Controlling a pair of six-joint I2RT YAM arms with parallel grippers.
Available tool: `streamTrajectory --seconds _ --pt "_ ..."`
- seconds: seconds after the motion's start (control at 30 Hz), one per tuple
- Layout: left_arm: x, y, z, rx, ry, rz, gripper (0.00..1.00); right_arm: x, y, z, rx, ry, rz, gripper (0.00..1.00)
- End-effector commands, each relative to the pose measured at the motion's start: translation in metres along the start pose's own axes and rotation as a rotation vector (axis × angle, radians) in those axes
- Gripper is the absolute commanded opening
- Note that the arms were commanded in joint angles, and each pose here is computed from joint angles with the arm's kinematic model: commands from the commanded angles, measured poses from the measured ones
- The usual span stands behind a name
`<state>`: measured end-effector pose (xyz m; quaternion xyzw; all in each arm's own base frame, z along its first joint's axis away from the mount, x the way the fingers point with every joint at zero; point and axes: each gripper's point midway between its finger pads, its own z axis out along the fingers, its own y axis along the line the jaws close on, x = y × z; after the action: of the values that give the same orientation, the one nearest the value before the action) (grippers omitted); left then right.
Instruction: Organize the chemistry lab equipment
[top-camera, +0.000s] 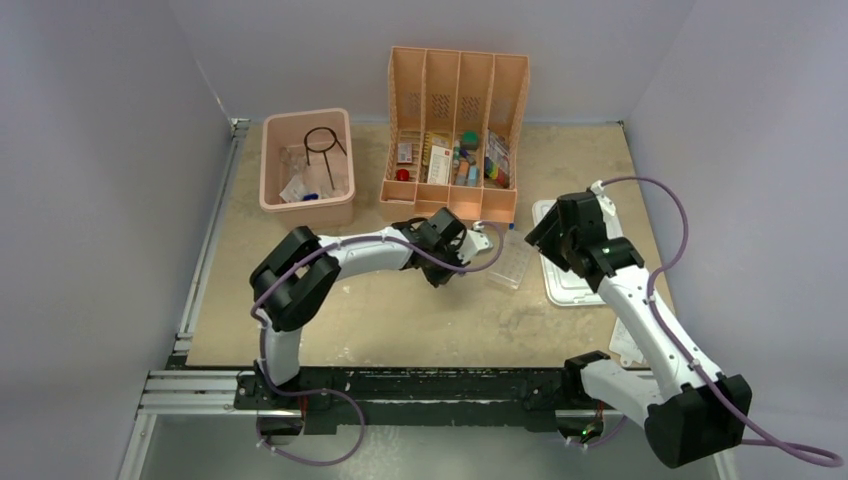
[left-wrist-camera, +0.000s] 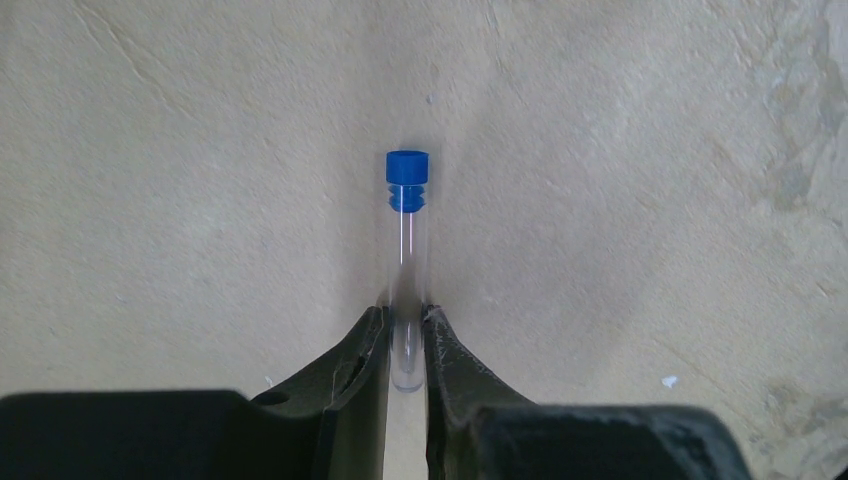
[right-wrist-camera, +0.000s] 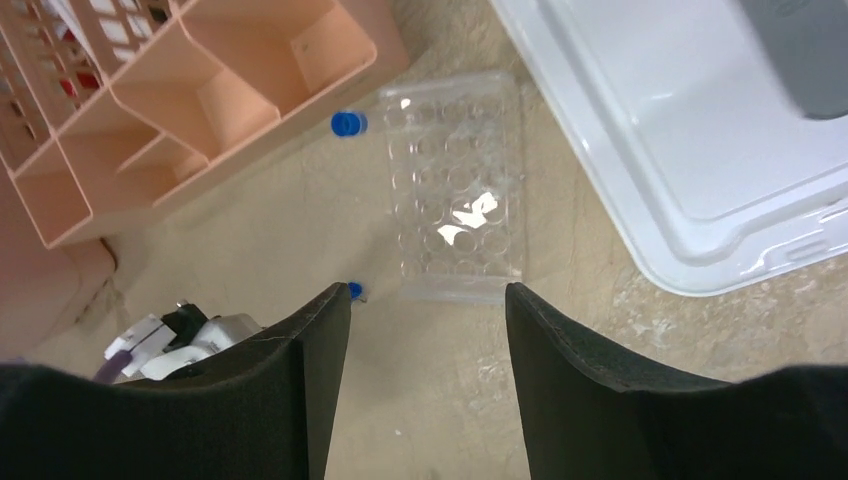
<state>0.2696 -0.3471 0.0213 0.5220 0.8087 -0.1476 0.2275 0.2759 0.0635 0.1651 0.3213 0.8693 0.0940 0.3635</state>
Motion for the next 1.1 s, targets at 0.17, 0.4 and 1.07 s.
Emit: streamTrajectory --seconds 0.17,0.4,1.07 --pt "-0.033 -0.013 -0.053 0.009 -0.197 -0.069 0.09 0.065 0.054 0.003 -0.369 0.312 -0.072 0.66" --pt "-0.055 -0.020 -0.086 0.022 -0.311 -0.103 0.10 0.089 0.074 0.001 -0.489 0.505 -0.125 0.73" --pt "-0.090 -0.022 -0.123 0.042 -0.446 -0.094 0.10 0.094 0.112 -0.003 -0.658 0.615 -0.017 0.57"
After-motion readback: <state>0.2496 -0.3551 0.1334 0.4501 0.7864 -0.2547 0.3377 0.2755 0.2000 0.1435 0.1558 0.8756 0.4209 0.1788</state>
